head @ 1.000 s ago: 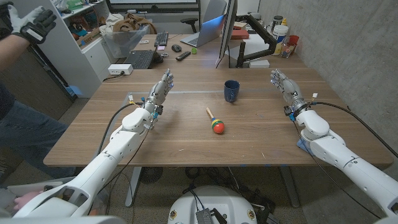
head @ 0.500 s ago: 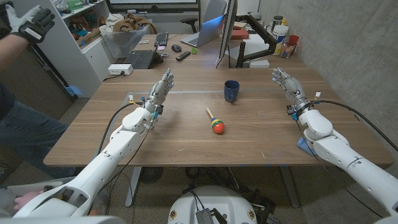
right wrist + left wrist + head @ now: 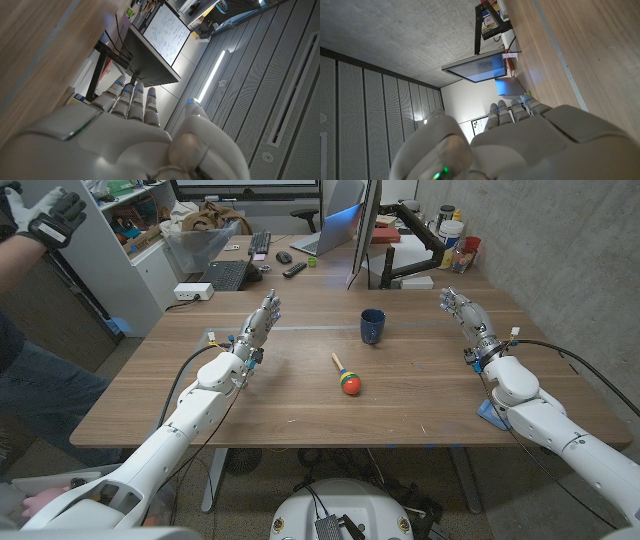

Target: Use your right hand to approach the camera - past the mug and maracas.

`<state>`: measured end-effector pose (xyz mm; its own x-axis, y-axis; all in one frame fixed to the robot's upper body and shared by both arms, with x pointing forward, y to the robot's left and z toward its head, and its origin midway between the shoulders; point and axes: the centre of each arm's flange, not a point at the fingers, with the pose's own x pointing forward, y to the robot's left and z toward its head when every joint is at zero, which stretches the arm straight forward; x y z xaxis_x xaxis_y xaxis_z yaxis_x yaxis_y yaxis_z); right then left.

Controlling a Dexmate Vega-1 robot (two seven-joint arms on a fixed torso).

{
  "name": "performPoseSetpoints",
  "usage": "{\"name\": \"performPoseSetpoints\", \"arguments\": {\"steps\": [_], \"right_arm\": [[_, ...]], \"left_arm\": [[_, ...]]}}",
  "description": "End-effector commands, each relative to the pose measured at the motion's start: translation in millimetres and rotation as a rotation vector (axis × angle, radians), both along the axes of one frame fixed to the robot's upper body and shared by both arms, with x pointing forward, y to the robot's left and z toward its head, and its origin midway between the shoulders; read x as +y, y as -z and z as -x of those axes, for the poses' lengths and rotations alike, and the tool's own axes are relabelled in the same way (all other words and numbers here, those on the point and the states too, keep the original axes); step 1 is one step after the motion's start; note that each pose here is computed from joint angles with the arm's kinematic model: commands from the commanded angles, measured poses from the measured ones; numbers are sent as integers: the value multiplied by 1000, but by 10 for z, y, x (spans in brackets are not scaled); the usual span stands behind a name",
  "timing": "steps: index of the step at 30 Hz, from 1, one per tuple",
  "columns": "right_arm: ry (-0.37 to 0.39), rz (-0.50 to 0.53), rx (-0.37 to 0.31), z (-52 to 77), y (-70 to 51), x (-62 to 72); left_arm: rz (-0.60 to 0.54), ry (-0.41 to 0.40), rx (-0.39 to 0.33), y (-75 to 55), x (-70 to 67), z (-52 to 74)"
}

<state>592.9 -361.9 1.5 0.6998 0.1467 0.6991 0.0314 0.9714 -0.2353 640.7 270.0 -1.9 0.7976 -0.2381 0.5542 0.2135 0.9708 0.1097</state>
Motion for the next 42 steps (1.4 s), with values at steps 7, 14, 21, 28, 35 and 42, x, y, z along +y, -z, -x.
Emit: {"name": "performPoseSetpoints", "arguments": {"steps": [7, 14, 21, 28, 35, 42], "right_arm": [[11, 48, -31, 72, -22, -62], [27, 50, -36, 97, -33, -120], [41, 61, -45, 139, -47, -161], [45, 75, -53, 161, -35, -170], [60, 102, -60, 193, -26, -187], [75, 110, -73, 254, -16, -220]], "left_arm": [[-13, -7, 3, -17, -10, 12], [-15, -7, 5, -15, -12, 12], [-21, -11, 7, -21, -5, 2], [-28, -17, 10, -29, 1, 0], [-37, -20, 8, -53, -8, 4], [-39, -26, 9, -61, 3, 5]]}}
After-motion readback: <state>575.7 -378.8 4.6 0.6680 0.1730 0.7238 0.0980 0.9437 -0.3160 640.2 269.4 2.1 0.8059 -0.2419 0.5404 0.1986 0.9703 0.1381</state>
